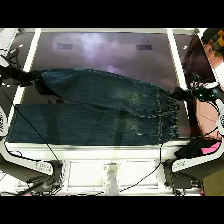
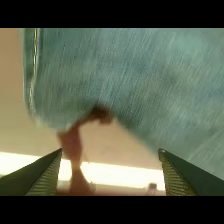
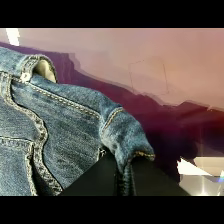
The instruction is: Fold the clothes and pants, and hang the long-sleeved shirts on hangers.
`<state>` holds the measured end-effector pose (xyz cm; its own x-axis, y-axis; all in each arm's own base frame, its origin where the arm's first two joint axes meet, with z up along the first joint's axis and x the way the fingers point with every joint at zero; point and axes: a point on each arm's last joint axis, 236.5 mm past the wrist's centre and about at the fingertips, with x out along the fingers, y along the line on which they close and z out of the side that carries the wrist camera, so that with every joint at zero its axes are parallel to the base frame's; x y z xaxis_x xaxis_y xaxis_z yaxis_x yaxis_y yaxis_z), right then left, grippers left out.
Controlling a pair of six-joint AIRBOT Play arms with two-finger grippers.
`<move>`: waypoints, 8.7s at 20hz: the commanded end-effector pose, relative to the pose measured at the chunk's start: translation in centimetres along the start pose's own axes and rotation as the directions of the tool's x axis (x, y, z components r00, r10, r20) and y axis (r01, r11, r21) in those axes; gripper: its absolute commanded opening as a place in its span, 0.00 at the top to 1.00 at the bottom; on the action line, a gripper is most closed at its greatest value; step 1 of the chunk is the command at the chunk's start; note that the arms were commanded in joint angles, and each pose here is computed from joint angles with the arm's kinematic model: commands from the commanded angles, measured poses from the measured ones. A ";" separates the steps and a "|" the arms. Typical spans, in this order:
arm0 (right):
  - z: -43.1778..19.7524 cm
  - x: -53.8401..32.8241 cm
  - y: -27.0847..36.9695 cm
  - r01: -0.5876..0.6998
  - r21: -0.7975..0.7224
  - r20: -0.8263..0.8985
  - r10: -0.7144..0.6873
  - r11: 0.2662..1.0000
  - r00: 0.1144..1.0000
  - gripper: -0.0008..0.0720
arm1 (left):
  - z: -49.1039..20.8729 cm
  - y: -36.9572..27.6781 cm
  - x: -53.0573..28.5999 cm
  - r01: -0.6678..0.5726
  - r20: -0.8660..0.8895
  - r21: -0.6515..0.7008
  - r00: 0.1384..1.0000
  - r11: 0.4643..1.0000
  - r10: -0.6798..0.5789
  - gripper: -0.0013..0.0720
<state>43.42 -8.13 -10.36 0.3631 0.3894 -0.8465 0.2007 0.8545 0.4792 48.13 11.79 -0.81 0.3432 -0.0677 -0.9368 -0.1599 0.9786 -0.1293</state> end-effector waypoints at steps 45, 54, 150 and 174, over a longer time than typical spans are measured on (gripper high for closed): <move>0.2 0.0 -1.2 0.055 -0.067 0.010 -0.054 0.996 0.998 0.93 | 3.6 8.3 5.8 0.199 0.347 -0.742 0.931 0.640 0.113 0.94; 0.3 0.0 -1.3 0.056 -0.067 0.012 -0.055 0.996 0.998 0.93 | 4.1 8.2 5.6 0.245 0.373 -0.763 0.923 0.598 0.099 0.01; 0.0 -4.3 -0.9 0.121 -0.204 -0.053 -0.135 0.971 0.989 0.16 | 14.0 9.9 -2.1 0.023 0.584 -0.283 0.797 0.959 0.153 0.02; -11.2 -2.1 -0.5 -0.132 0.063 -0.218 0.143 0.989 0.965 0.35 | 0.8 16.6 -5.2 -0.091 0.170 -0.292 0.975 0.952 0.145 0.02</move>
<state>31.89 -6.20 -10.65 0.1559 0.5696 -0.8070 0.1926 0.7838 0.5904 44.74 28.83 3.15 0.4921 0.1297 -0.8608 -0.4570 0.8801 -0.1286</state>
